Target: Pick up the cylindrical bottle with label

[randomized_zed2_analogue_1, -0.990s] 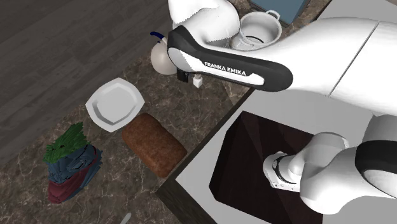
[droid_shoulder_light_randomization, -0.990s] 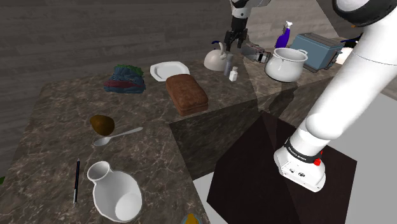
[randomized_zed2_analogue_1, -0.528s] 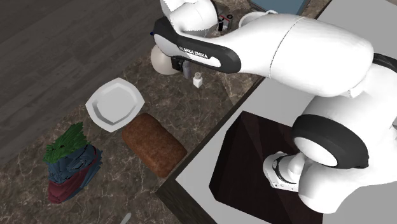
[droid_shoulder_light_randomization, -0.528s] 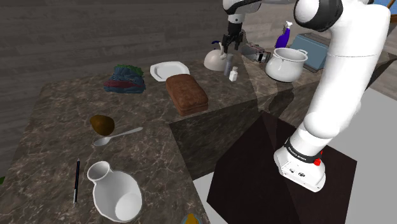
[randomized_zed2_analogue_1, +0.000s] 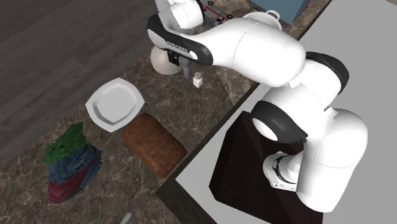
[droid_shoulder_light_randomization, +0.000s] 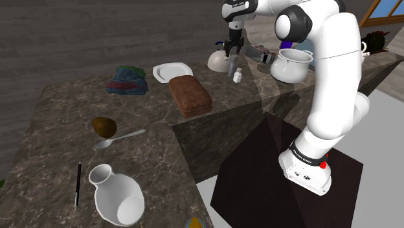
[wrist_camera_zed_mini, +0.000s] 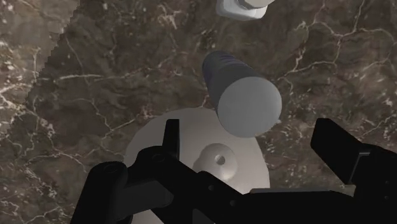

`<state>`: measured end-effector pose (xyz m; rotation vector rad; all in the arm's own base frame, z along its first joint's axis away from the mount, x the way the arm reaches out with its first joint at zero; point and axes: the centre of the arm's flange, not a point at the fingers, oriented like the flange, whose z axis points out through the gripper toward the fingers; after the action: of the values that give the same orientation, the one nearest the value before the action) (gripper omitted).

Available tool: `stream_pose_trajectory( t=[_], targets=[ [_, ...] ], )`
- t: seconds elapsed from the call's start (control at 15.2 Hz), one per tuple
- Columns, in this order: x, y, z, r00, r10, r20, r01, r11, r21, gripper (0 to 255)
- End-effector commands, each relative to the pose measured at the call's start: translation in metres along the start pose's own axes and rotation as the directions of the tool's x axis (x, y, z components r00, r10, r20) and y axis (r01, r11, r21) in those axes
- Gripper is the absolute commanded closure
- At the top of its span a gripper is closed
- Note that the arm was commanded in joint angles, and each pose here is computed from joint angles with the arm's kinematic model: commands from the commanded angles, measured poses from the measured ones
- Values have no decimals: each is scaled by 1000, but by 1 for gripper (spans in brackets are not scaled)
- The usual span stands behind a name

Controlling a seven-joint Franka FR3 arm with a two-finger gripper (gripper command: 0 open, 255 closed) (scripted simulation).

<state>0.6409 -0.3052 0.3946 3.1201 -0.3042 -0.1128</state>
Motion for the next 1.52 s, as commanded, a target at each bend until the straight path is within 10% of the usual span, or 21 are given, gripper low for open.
stream_pose_trajectory(
  t=[0.0, 0.4, 0.46, 1.45],
  targets=[
    [2, 1, 9, 1000, 1, 0, -1, 1000, 0, 0],
    [4, 1, 33, 1000, 1, 0, -1, 1000, 0, 0],
    [4, 0, 33, 1000, 1, 0, -1, 1000, 0, 255],
    [1, 1, 2, 1000, 1, 0, -1, 1000, 0, 255]
  ],
)
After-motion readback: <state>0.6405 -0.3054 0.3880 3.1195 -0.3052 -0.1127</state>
